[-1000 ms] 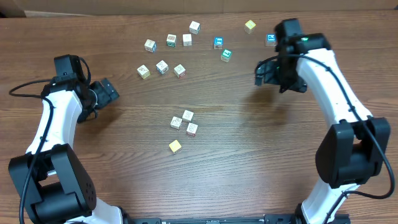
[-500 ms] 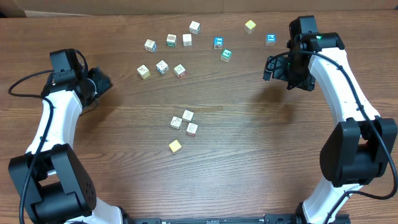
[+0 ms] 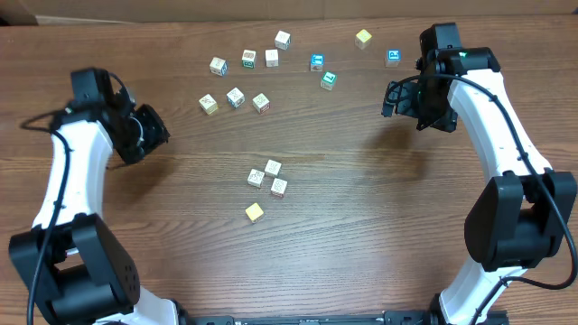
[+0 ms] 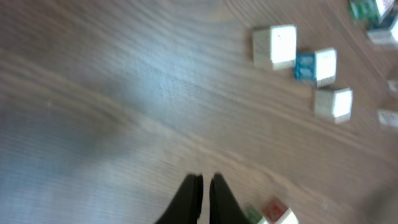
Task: Form a circle
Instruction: 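Swing the left gripper down toward the yellow 'K' block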
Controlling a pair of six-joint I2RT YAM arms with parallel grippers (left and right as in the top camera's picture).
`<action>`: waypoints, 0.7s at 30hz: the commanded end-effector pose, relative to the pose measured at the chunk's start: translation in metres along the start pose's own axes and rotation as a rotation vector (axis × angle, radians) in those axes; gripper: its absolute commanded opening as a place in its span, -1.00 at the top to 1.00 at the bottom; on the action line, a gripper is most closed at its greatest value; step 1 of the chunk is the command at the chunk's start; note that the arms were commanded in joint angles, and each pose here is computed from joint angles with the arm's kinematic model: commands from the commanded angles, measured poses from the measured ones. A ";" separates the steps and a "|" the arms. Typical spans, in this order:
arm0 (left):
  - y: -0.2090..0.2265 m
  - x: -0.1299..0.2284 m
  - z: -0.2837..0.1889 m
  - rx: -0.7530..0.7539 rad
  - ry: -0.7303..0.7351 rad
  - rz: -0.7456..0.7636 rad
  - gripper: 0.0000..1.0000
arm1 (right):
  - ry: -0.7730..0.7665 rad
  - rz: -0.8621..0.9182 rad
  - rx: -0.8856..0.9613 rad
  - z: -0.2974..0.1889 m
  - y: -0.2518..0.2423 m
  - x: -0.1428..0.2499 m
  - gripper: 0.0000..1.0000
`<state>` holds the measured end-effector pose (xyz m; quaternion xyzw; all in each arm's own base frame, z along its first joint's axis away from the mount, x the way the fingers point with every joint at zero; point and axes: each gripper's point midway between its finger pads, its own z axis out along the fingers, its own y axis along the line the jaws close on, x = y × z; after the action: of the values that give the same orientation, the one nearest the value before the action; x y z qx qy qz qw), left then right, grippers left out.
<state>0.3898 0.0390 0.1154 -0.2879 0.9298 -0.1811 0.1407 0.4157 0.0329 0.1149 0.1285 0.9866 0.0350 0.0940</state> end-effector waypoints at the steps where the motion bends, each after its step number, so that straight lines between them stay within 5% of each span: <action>1: -0.038 -0.007 -0.047 0.053 -0.009 0.132 0.90 | -0.029 0.008 -0.015 -0.010 0.001 -0.005 -1.00; 3: -0.043 0.006 -0.063 0.031 0.040 0.154 0.62 | -0.029 0.008 -0.015 -0.010 0.001 -0.005 -1.00; 5: -0.047 0.025 -0.075 0.011 0.109 0.178 -0.42 | -0.029 0.008 -0.015 -0.010 0.001 -0.005 -1.00; 6: -0.048 0.035 -0.078 0.001 0.147 0.193 -0.64 | -0.029 0.008 -0.015 -0.010 0.001 -0.005 -1.00; 14: -0.031 0.108 -0.086 -0.213 0.389 0.310 -0.56 | -0.029 0.008 -0.015 -0.010 0.001 -0.005 -1.00; 21: -0.042 0.144 -0.101 -0.342 0.380 0.412 -0.55 | -0.029 0.008 -0.015 -0.010 0.001 -0.005 -1.00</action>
<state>0.2707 -0.0493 0.1883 -0.0947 0.9883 -0.0903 -0.0789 0.4156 0.0335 0.1149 0.1285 0.9866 0.0367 0.0935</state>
